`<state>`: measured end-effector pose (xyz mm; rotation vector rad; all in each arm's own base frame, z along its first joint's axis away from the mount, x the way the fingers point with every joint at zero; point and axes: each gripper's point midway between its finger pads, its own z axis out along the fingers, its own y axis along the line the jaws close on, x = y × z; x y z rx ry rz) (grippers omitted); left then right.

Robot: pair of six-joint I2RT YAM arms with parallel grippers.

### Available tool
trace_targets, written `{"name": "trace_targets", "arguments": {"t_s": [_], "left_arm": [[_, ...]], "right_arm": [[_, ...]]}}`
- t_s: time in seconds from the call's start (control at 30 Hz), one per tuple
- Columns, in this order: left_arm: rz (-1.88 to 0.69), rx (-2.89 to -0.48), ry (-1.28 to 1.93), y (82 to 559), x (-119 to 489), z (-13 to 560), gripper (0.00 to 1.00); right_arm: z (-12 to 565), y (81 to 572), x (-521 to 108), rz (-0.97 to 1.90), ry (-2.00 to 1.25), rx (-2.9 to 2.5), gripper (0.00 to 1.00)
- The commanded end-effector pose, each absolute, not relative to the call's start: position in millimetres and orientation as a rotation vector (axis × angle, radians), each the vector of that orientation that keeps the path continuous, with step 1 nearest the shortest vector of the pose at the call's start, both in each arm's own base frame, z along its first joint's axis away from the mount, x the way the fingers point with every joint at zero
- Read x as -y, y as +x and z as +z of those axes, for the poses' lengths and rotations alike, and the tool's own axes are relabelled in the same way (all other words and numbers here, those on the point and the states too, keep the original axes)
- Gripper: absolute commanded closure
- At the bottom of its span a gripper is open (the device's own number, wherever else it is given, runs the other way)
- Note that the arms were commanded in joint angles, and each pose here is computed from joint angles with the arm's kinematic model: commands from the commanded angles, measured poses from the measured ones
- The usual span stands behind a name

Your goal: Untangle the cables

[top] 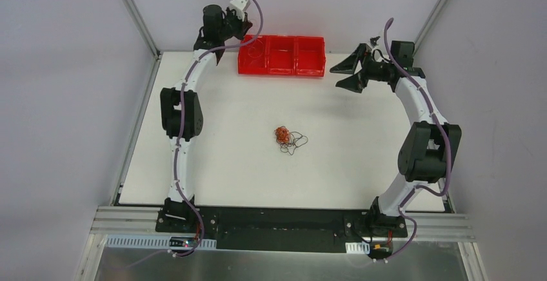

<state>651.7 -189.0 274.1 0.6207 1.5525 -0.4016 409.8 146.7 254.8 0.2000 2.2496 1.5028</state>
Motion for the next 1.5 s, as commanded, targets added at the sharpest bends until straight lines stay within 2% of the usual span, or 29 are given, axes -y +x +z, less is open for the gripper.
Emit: {"name": "trace_targets", "arguments": {"t_s": [0.0, 0.1, 0.33, 0.6, 0.77, 0.9, 1.2, 1.47], "left_arm": [[-0.252, -1.380, 0.649, 680.5, 185.1, 305.7, 1.00], [-0.236, -1.405, 0.657, 692.7, 184.8, 281.9, 1.00], [-0.249, -1.496, 0.746, 685.9, 191.1, 223.1, 1.00], [-0.081, -1.544, 0.767, 702.1, 167.8, 198.8, 1.00], [0.092, -1.497, 0.701, 723.9, 145.2, 218.3, 1.00], [0.130, -1.433, 0.685, 730.3, 144.6, 239.4, 1.00], [0.305, -1.359, 0.698, 740.3, 129.2, 248.7, 1.00], [-0.029, -1.439, 0.863, 701.2, 183.9, 211.1, 1.00]], "right_arm": [[266.2, 408.0, -144.2, 1.539, 0.142, -2.221, 0.12], [259.4, 409.0, -144.5, 1.558, 0.156, -2.234, 0.12], [250.0, 407.2, -142.7, 1.575, 0.172, -2.249, 0.12], [251.1, 403.1, -141.3, 1.581, 0.164, -2.245, 0.12], [251.3, 403.2, -141.1, 1.585, 0.166, -2.245, 0.12], [250.2, 404.1, -141.3, 1.592, 0.175, -2.249, 0.12], [246.2, 407.4, -141.5, 1.608, 0.192, -2.259, 0.12], [244.2, 409.3, -141.5, 1.615, 0.201, -2.263, 0.13]]}}
